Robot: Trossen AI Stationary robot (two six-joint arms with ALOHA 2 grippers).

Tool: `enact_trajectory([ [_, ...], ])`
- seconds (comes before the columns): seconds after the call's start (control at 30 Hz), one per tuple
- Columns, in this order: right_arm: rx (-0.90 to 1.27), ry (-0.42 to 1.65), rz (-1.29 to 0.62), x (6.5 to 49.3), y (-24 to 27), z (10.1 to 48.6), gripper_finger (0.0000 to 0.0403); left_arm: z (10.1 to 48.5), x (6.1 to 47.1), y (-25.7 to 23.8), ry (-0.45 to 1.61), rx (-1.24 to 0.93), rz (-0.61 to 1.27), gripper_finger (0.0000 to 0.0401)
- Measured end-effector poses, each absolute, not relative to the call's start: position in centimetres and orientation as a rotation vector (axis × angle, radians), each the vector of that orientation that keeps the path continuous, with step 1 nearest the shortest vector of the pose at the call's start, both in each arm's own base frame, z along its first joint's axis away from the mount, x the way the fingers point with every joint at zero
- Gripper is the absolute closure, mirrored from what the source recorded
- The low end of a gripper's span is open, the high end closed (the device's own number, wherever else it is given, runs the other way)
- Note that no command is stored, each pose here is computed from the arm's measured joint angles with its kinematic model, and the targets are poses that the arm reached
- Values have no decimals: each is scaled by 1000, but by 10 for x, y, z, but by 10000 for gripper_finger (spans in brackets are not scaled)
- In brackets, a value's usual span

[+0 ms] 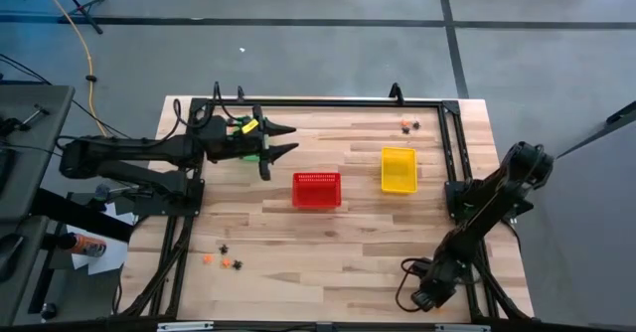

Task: Sort Halloween decoration
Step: Put the orange spider toy into the red bin

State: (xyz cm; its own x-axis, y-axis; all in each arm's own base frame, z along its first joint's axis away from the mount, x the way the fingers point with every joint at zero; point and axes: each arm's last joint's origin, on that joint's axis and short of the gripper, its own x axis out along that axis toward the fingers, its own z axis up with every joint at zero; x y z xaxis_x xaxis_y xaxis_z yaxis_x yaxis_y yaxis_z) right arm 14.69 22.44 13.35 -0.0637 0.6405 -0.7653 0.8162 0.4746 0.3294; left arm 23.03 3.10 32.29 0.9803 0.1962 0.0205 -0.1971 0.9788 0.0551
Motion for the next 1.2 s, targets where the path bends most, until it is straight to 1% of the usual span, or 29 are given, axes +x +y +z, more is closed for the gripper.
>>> enact_trajectory([
  [0.1,1228,1641,-109,149,219,153,402,329,224,31,-43,57,210,229],
  [0.2,1187,1452,47,155,209,175,403,334,219,30,-68,58,221,229],
  [0.33,1034,1188,272,167,189,204,403,339,214,30,-95,53,222,229],
  [0.43,890,1033,346,181,167,216,403,340,212,29,-105,-3,219,229],
  [0.53,744,894,337,200,142,219,403,339,212,29,-112,-96,214,229],
  [0.67,531,745,265,226,103,218,403,339,212,29,-118,-200,208,229],
  [0.77,390,571,188,245,68,226,403,339,212,29,-124,-239,204,229],
  [0.9,292,285,93,265,26,245,403,342,212,29,-152,-257,197,229],
  [1.03,216,51,29,270,-3,266,403,345,211,29,-185,-256,193,229],
  [1.2,99,-28,0,277,-15,297,403,346,211,29,-198,-256,191,229],
])
